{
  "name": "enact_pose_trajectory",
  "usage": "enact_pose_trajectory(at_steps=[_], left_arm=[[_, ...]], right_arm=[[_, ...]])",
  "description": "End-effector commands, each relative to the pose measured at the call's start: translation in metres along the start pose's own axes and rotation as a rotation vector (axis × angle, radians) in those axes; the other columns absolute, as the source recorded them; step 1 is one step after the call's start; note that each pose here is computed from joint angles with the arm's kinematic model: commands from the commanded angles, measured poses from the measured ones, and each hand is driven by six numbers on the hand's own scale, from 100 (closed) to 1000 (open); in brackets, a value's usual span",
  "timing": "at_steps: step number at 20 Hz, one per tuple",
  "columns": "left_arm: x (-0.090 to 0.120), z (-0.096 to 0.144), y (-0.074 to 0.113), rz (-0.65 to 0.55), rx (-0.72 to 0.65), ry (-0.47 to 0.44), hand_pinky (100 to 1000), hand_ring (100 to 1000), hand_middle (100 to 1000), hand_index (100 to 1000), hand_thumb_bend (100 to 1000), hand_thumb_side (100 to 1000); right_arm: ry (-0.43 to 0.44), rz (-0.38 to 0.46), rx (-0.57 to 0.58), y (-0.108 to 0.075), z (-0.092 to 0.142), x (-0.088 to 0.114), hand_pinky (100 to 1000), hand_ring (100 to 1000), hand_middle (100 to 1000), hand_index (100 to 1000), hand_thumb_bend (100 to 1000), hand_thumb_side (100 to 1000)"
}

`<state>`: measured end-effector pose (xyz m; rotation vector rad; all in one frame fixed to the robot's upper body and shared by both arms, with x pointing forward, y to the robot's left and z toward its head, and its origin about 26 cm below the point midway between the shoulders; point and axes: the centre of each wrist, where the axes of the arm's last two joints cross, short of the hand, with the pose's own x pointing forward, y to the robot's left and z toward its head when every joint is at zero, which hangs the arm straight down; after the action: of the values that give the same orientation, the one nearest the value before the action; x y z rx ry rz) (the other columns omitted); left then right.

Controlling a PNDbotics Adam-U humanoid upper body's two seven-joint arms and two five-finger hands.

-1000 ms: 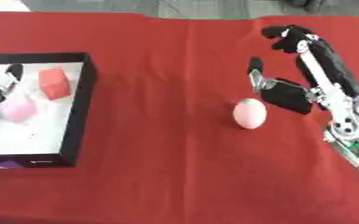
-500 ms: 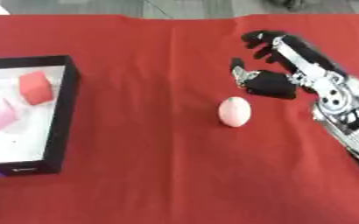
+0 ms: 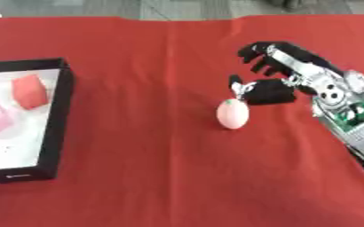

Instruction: Pick up the objects with one hand, pass them to the other hand, and then place them into the box on the other side of the table.

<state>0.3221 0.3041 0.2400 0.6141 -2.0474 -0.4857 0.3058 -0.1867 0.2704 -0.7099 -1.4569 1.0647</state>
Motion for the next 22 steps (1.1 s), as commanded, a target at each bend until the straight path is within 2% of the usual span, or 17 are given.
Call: enact_pose_trajectory(at_steps=[1, 8, 22], left_arm=[[0.007, -0.002, 0.007, -0.021, 0.017, -0.02, 893, 784, 809, 802, 265, 869], [0.004, -0.001, 0.006, -0.038, -0.001, 0.001, 892, 785, 807, 798, 258, 873], [0.002, 0.0, 0.004, -0.06, -0.022, 0.023, 891, 782, 803, 796, 249, 877]], right_arm=[[0.064, 0.042, 0.04, -0.005, 0.001, -0.002, 831, 824, 818, 882, 198, 303], [0.105, 0.09, 0.144, 0.001, -0.005, -0.005, 841, 829, 817, 843, 235, 272], [0.188, 0.101, 0.257, 0.007, -0.019, -0.023, 855, 847, 829, 877, 319, 294]])
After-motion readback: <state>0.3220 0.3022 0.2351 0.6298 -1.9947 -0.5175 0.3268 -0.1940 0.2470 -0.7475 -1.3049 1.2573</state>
